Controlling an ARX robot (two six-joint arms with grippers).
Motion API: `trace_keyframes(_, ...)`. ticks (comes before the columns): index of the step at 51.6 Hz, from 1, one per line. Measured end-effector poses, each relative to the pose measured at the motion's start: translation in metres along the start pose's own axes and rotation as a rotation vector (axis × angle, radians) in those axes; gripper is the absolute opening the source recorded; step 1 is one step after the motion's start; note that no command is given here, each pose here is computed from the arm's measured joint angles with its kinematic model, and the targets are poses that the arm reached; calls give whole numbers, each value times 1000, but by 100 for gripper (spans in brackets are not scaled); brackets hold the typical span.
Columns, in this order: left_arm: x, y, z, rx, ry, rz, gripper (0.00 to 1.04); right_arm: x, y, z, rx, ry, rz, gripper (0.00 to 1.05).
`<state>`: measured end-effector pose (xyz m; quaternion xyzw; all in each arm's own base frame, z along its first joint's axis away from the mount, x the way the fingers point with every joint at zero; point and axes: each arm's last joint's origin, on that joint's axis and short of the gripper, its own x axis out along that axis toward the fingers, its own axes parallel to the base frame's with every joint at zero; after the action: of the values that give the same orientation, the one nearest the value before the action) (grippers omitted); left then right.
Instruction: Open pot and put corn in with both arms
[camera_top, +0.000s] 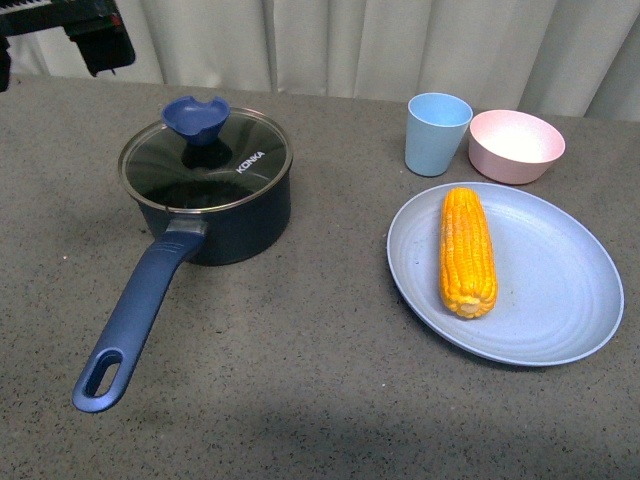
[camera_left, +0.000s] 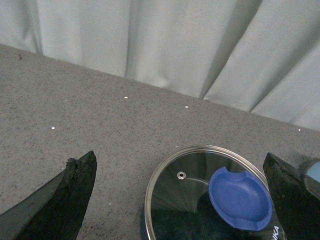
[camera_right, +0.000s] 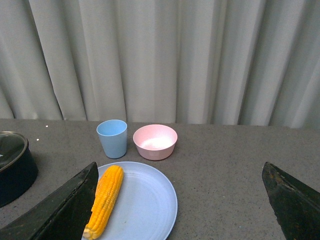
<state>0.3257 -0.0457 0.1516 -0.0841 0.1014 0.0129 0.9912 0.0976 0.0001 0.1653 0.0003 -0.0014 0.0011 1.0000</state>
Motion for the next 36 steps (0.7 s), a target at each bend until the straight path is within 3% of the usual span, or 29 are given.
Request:
trace_keyframes(16, 36, -39, -24, 115, 26, -131, 98, 0, 0, 0, 0, 0, 0, 96)
trace_keyframes(36, 66, -48, -47, 126, 84, -100, 98, 0, 0, 0, 0, 0, 0, 96)
